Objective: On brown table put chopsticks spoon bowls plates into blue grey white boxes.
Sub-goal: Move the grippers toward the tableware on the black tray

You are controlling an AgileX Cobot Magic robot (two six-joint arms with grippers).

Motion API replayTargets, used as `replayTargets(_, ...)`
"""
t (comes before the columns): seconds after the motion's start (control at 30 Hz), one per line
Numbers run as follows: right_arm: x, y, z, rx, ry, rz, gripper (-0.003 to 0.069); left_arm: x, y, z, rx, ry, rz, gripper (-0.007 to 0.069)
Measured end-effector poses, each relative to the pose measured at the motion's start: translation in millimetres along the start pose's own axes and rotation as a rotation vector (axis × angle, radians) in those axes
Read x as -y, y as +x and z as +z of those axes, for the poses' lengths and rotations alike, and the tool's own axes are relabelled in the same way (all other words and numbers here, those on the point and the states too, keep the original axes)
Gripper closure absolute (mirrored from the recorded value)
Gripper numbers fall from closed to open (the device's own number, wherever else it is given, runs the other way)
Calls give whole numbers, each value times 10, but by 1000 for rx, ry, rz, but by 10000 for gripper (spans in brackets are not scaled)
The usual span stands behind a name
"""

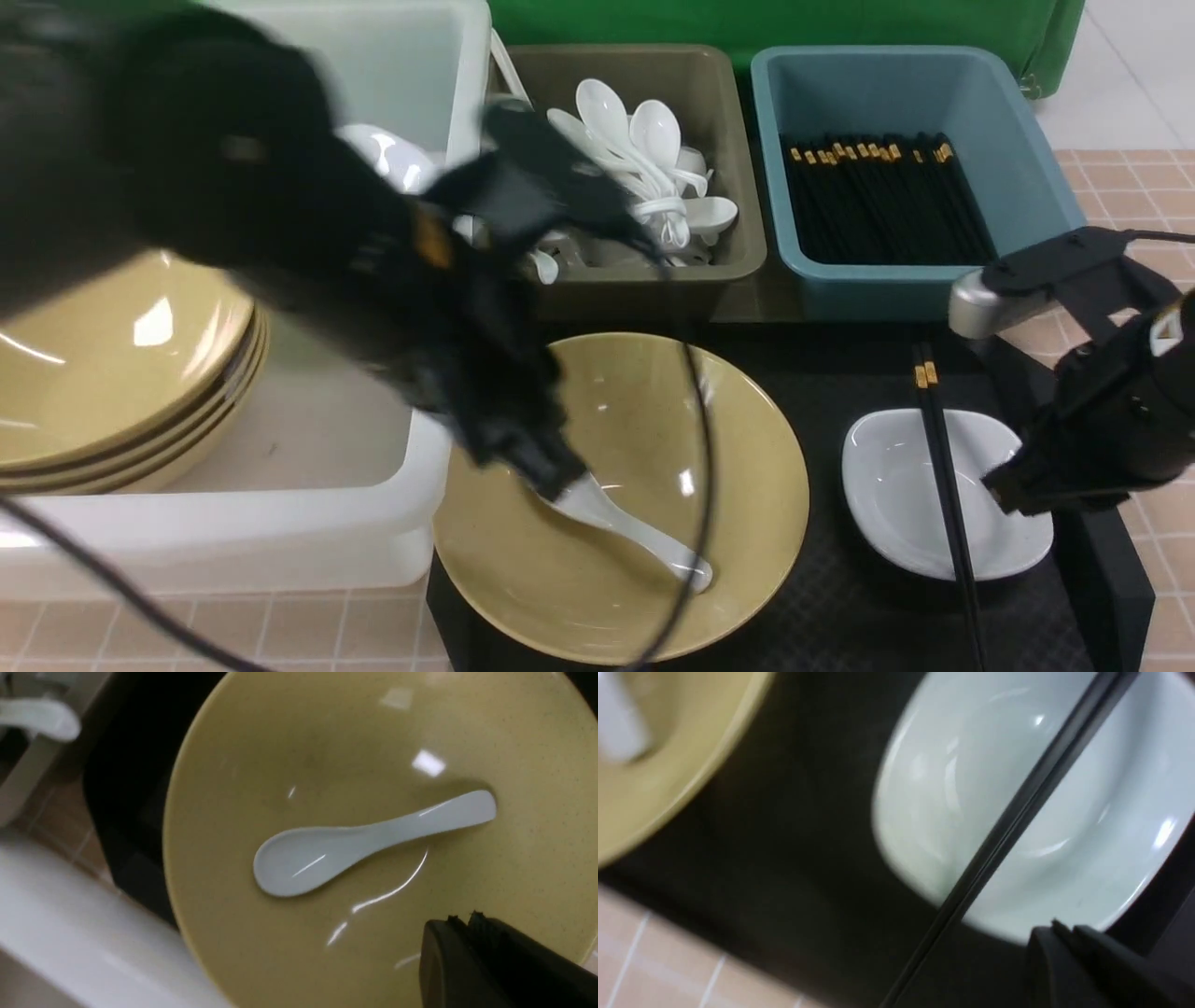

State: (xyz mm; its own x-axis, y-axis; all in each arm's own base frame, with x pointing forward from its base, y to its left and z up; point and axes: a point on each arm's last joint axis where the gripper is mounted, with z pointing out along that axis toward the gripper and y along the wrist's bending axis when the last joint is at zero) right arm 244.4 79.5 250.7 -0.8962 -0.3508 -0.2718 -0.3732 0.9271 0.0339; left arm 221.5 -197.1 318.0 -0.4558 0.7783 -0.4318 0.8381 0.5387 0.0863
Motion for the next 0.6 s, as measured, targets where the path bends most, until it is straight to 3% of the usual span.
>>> replayTargets(0.1,25,-86,77,23,16,41,456,71,-75,124,-15,11,33,624)
replayTargets(0.2,36,-182,185,43,27,74,307,79,-99,206,-30,14,42,624)
replayTargets(0.23,35,-189,204,38,27,73,298,78,-99,210,-31,13,43,624)
replayTargets(0.3,38,-253,328,14,26,93,186,57,-99,233,-39,-8,58,624)
replayTargets(0.4,52,-322,475,-24,27,94,122,43,-107,238,-33,-22,66,624)
replayTargets(0.6,70,-435,714,-76,26,94,111,35,-114,238,-26,-31,71,624)
